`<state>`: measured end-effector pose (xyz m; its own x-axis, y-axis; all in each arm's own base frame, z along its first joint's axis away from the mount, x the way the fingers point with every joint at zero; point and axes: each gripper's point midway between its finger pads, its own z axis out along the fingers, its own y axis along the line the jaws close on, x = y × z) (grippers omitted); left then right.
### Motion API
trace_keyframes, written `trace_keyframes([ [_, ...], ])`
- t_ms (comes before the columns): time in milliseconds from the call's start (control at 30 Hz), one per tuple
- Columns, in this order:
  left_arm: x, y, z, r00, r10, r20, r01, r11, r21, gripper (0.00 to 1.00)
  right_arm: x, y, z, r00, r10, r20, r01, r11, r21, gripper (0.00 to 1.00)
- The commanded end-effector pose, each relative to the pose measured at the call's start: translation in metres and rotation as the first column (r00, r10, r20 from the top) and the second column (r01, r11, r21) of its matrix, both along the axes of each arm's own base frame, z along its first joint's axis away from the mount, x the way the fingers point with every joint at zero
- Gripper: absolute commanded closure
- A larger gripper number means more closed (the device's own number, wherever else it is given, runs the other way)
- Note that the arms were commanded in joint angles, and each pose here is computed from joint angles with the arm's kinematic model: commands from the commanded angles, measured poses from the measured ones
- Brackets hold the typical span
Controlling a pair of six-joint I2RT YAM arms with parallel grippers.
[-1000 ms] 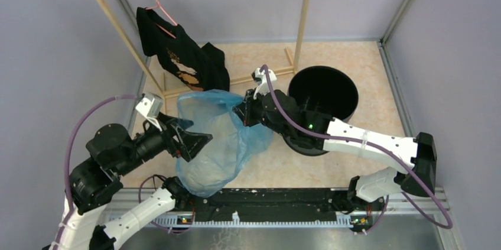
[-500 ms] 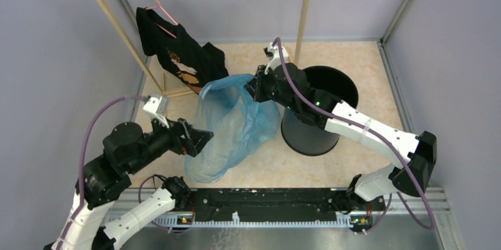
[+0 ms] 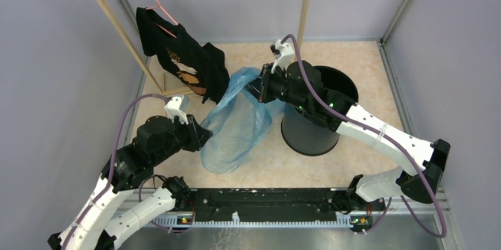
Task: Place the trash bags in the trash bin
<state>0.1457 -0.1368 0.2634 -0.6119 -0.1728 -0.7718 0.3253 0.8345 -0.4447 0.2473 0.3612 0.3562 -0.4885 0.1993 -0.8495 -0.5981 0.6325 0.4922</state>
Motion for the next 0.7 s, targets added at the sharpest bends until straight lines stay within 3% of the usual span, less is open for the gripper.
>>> trace_keyframes([
  [0, 0.022, -0.022, 0.079, 0.978, -0.049, 0.202, 0.067, 0.994, -0.083, 0.87, -0.013, -0.01, 0.066, 0.994, 0.049, 0.098, -0.058, 0.994, 0.09, 1.0],
  [167, 0.027, -0.046, 0.188, 0.898, -0.133, 0.42, 0.207, 0.969, -0.137, 0.99, -0.025, -0.026, 0.106, 0.977, 0.078, 0.2, -0.09, 0.994, 0.056, 1.0],
  [400, 0.018, -0.091, 0.306, 0.748, -0.222, 0.625, 0.46, 0.852, -0.248, 1.0, -0.047, -0.107, 0.176, 0.932, -0.035, 0.362, 0.035, 0.999, 0.008, 1.0],
  [533, 0.012, -0.131, 0.337, 0.68, -0.321, 0.659, 0.637, 0.704, -0.315, 1.0, -0.066, -0.166, 0.2, 0.886, -0.147, 0.44, 0.138, 0.989, 0.053, 1.0],
  [667, 0.012, -0.166, 0.357, 0.621, -0.393, 0.679, 0.762, 0.507, -0.403, 1.0, -0.085, -0.22, 0.219, 0.843, -0.249, 0.477, 0.22, 0.968, 0.118, 1.0],
])
